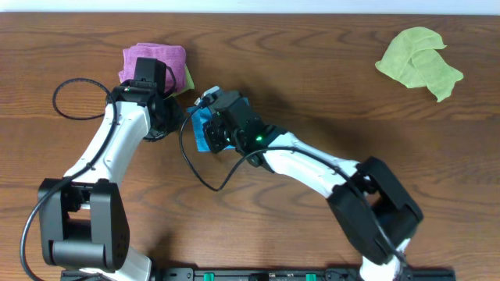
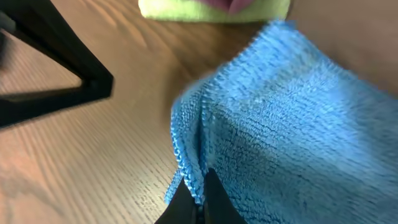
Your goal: Fold the cloth
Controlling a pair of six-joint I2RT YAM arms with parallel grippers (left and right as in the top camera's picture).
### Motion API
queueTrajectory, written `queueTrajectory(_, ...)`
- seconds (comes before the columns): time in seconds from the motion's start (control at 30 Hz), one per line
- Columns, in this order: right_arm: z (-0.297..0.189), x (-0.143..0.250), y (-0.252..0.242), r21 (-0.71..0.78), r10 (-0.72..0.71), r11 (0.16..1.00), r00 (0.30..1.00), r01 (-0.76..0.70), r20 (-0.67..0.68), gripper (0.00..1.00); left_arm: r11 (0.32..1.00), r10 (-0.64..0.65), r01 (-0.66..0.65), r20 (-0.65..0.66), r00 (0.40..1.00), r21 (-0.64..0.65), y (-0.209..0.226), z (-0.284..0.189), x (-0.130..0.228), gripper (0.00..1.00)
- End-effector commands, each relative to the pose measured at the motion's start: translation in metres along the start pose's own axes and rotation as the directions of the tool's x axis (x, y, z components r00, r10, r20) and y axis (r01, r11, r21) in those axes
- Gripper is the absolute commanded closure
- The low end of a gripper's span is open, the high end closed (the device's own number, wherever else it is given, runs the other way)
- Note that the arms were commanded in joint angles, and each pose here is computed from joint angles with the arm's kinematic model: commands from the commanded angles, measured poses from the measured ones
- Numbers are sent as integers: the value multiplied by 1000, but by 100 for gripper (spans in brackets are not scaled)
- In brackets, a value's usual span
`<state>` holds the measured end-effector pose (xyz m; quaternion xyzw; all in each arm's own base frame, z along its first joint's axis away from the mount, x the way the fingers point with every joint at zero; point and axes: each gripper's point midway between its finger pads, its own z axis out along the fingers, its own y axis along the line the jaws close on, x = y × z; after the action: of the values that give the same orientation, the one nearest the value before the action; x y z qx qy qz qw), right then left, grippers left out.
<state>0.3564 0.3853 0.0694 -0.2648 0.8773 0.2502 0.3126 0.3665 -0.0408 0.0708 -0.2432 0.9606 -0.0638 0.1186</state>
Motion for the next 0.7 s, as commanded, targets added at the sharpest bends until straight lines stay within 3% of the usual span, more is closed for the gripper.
queueTrajectory(0.0, 17, 16, 3, -5, -34, 999, 999, 34, -36, 99, 1000, 5, -5, 2, 1000, -31, 8, -2, 1, 94)
queueTrajectory(0.23, 27, 22, 2, -7, -59, 998, 997, 59, -41, 99, 999, -6, 5, -12, 1000, -43, 14, -2, 3, 94)
queueTrajectory(0.27, 27, 22, 2, -8, -59, 998, 997, 59, -39, 92, 999, -9, 9, -12, 1000, -44, 15, -2, 2, 94)
queueTrajectory(0.33, 27, 22, 3, -11, -59, 998, 997, 59, -40, 64, 999, -17, 16, -12, 1000, -46, 17, -2, 1, 94)
queueTrajectory(0.4, 27, 23, 9, -49, -59, 997, 997, 57, -48, 50, 998, -28, 27, -11, 1000, -49, 21, -2, -1, 94)
queueTrajectory(0.5, 24, 24, 20, -108, -60, 993, 997, 54, -56, 34, 998, -43, 43, -12, 999, -52, 26, -3, -3, 94)
queueTrajectory(0.67, 16, 17, 32, -164, -53, 985, 998, 45, -45, 25, 996, -67, 66, -16, 998, -56, 33, -3, -6, 94)
